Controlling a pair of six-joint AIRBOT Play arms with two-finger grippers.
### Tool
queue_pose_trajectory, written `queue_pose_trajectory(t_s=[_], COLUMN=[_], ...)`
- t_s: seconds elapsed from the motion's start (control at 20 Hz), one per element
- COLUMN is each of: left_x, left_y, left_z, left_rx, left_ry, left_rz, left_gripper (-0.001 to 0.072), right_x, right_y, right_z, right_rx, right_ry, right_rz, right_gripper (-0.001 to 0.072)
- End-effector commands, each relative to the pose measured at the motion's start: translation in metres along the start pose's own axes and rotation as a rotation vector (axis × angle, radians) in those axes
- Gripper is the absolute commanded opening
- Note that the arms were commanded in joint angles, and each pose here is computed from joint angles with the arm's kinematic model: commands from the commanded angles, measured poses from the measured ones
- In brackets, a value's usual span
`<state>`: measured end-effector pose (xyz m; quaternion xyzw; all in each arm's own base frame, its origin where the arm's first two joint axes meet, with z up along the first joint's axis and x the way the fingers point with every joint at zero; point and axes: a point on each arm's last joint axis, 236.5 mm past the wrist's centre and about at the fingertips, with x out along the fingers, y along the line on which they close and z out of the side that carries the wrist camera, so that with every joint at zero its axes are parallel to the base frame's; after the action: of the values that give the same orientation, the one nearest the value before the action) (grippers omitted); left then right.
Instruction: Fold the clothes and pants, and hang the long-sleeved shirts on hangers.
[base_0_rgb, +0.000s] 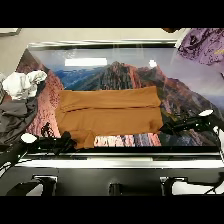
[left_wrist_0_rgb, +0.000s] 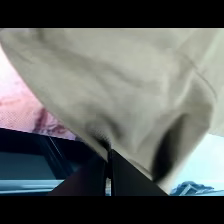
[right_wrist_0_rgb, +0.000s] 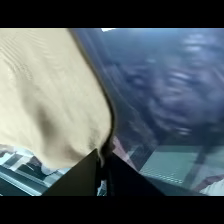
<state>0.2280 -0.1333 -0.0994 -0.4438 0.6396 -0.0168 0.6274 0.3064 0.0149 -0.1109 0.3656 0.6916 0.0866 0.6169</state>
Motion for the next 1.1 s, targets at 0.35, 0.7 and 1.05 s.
queue_pose_trajectory(t_s=[0.35, 0.7, 1.05], left_x=[-0.114, -0.128, -0.124], left_y=[0.022, 0.000, -0.031], left_z=[0.001, -0.007, 0.063], left_rx=[0.195, 0.229, 0.319], left_ry=[-0.074, -0.100, -0.136], left_rz=[0.275, 0.217, 0.217], left_gripper=[0.0018, 0.0018, 0.0018], right_x=[-0.078, -0.104, -0.100], right_y=[0.016, 0.044, 0.083], right_z=[-0.035, -0.052, -0.005], right_rx=[-0.072, -0.123, -0.266], right_ry=[-0.128, -0.209, -0.348], right_rz=[-0.195, -0.165, 0.003], right_gripper=[0.0027, 0.0028, 0.0028])
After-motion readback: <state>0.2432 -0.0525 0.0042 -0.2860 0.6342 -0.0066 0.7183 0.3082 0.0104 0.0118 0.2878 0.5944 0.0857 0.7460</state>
